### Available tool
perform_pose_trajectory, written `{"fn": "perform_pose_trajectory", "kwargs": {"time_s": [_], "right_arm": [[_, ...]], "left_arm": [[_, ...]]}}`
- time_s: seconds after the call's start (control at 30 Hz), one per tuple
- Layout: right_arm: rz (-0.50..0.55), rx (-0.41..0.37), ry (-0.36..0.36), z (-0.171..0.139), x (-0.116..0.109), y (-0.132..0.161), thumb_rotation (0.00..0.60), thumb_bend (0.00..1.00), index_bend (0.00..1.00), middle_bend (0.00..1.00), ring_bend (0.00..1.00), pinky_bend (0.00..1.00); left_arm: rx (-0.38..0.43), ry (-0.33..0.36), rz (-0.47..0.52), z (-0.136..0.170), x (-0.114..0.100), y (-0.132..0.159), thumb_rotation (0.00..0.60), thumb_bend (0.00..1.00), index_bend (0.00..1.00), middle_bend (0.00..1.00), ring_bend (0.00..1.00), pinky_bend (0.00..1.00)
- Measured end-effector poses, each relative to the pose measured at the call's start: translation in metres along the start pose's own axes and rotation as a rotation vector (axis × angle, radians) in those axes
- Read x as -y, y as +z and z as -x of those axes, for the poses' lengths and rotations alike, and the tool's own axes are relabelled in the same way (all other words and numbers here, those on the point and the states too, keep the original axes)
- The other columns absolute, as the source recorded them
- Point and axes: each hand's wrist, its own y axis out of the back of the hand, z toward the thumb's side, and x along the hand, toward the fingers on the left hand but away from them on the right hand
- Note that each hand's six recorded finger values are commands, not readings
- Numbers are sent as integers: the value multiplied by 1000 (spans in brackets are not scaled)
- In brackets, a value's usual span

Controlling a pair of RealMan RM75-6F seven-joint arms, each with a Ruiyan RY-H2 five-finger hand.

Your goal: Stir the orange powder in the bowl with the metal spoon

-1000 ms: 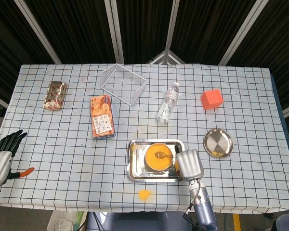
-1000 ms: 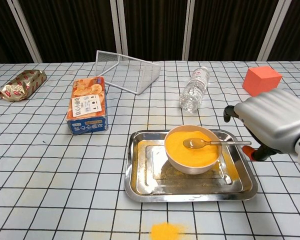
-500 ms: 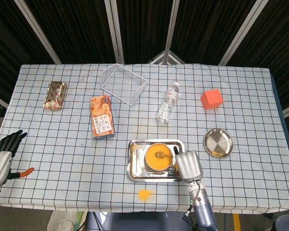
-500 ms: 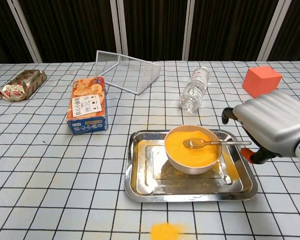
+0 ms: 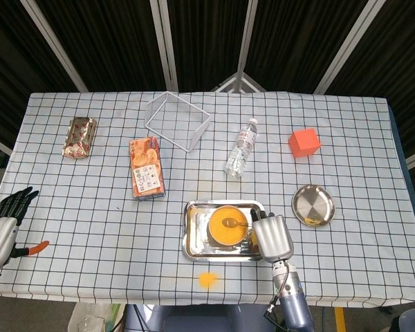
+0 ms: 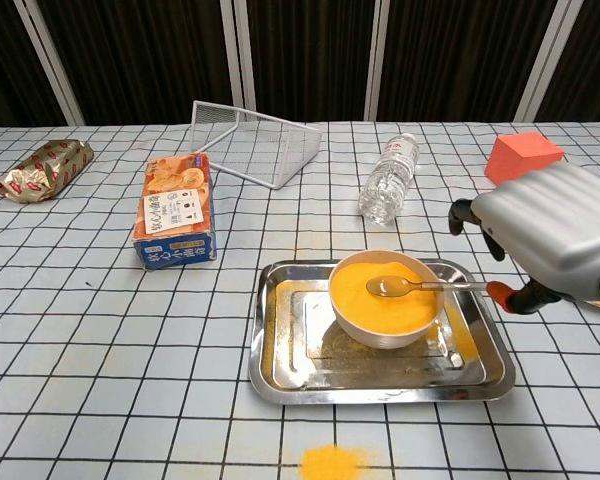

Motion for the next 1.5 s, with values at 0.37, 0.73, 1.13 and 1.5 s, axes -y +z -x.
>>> {"fn": "perform_pose_trajectory", "kwargs": {"time_s": [0.37, 0.73, 1.13, 1.5], "right_arm": [[-1, 4, 13, 4, 11, 0, 600, 402, 383, 454, 632, 821], [10, -2, 9, 7, 20, 5, 600, 402, 422, 454, 632, 821], [19, 4, 9, 11, 25, 5, 600, 414, 451, 454, 632, 821], [36, -6, 7, 11, 25, 11, 600, 417, 460, 454, 632, 821]], "left_arm": [[-2, -4, -1, 0, 0, 0, 600, 6, 0, 0, 0, 0], [-6, -6, -2, 0, 1, -1, 600, 6, 0, 0, 0, 0], [-9, -10, -1, 0, 1, -1, 600, 6, 0, 0, 0, 0], [-9, -9, -2, 0, 1, -1, 600, 6, 0, 0, 0, 0]]}}
